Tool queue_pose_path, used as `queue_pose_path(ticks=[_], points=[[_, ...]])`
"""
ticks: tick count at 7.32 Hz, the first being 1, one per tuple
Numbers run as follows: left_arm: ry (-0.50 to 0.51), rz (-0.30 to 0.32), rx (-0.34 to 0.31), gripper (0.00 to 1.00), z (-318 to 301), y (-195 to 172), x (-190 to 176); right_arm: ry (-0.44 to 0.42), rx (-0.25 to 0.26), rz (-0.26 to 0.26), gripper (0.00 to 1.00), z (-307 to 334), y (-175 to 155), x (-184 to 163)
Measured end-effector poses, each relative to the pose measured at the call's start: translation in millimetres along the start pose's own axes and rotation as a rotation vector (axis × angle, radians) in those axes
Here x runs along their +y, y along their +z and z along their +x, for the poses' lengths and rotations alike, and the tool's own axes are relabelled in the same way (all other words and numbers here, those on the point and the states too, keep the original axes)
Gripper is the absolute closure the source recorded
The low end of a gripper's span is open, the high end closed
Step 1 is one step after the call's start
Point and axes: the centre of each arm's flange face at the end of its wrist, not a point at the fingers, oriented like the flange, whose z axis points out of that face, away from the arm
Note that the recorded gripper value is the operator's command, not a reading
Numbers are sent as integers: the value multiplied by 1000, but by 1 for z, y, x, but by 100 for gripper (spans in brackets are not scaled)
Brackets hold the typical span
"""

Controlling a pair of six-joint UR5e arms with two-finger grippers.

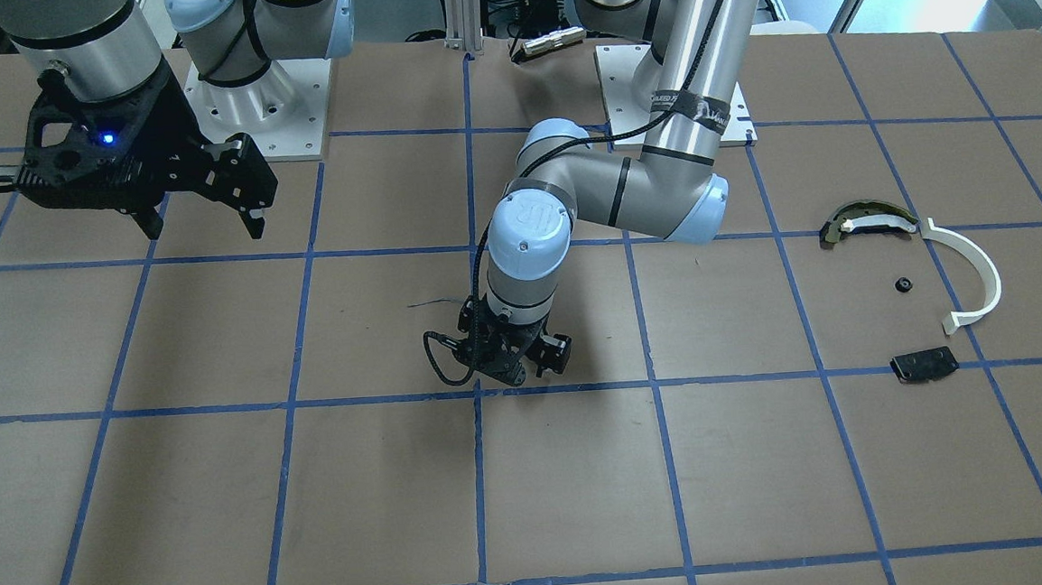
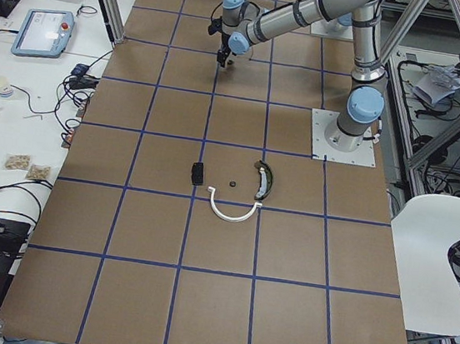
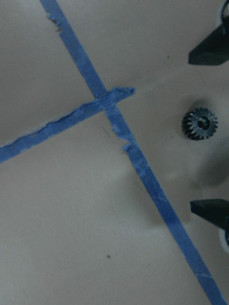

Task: Place bearing gear from tray to pile

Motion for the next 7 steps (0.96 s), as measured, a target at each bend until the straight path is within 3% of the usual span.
queue_pose_path(ticks=[1,3,4,7], points=[[2,-4,0,25,3,1,1,-1,-1,9,0,0,-1,-1],[5,-11,0,81,5,2,2,-2,-1,22,0,0,0,-4],[6,-10,0,100,5,2,1,-1,-1,24,0,0,0,-5],[8,4,-1,100,4,-6,-1,5,-3,41,0,-1,1,-10]])
